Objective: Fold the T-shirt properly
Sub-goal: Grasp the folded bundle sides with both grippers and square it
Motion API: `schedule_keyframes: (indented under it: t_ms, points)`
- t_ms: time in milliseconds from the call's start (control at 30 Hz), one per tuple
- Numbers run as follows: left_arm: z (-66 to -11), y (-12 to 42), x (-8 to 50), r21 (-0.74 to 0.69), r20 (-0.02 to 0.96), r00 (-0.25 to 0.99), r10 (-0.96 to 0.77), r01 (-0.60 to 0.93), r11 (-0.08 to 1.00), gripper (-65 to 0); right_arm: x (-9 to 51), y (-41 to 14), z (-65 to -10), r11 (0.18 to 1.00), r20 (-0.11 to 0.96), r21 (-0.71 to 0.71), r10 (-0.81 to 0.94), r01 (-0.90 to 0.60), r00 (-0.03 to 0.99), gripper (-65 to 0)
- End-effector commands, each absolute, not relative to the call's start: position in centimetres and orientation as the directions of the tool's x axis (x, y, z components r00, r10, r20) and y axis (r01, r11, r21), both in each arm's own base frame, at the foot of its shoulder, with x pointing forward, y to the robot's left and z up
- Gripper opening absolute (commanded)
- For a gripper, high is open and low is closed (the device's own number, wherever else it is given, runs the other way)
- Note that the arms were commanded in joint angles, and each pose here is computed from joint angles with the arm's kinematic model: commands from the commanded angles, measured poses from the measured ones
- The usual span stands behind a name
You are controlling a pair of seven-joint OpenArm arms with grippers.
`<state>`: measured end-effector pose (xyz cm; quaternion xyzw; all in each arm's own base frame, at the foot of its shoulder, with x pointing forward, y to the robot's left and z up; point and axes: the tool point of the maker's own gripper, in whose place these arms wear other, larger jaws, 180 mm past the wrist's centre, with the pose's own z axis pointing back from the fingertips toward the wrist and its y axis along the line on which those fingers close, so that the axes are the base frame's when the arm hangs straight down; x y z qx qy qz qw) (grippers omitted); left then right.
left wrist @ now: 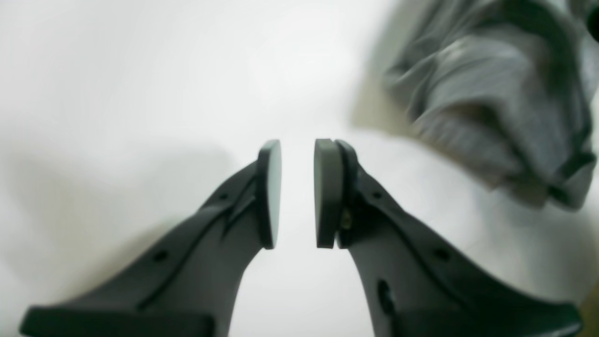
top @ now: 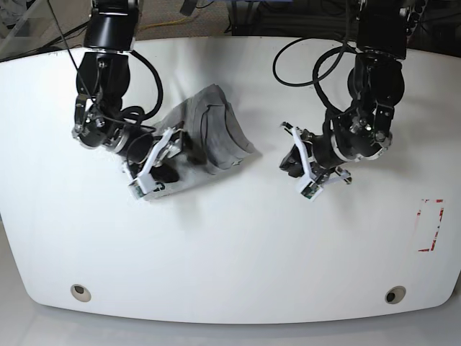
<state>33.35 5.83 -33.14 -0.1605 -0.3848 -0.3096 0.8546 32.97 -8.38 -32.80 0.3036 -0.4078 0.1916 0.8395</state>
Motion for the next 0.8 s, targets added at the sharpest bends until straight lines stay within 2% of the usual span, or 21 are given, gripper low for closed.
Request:
schedule_keyframes:
  t_ms: [0, 233, 367, 500, 667, 767]
  points:
    - [-31.6, 3.1, 33.7, -0.049, 0.799, 0.46, -0.387, 0.692, 0.721, -54.4, 34.9, -10.1, -30.6, 0.75, 0.844, 0.302, 0.078, -0.589, 0.531, -16.2]
    - [-31.5, -4.8, 32.1, -0.109, 0.819, 0.436, -0.373, 0.756, 0.645, -54.3, 37.2, -17.1, -32.3, 0.828, 0.793, 0.283, 0.082, -0.484, 0.604, -16.3]
    - [-33.3, -7.5, 31.1, -0.124, 0.789, 0.452, -0.416, 0.78, 0.613, -54.3, 37.6, -19.1, -34.5, 0.864, 0.75, 0.255, 0.107, -0.434, 0.653, -27.3]
    - [-35.5, -7.8, 32.3, -0.149, 0.769, 0.487, -0.413, 0.766, 0.625, -54.3, 37.4, -19.2, -37.5, 0.887, 0.722, 0.234, 0.115, -0.397, 0.682, -38.7]
    - [-38.8, -3.4, 34.5, -0.123, 0.724, 0.524, -0.449, 0.739, 0.663, -54.3, 37.0, -18.9, -40.5, 0.906, 0.689, 0.194, 0.148, -0.377, 0.71, -36.8]
    - [-37.6, -2.3, 34.8, -0.099, 0.743, 0.467, -0.48, 0.786, 0.61, -54.3, 37.1, -19.0, -40.4, 0.909, 0.688, 0.173, 0.164, -0.379, 0.707, -37.1]
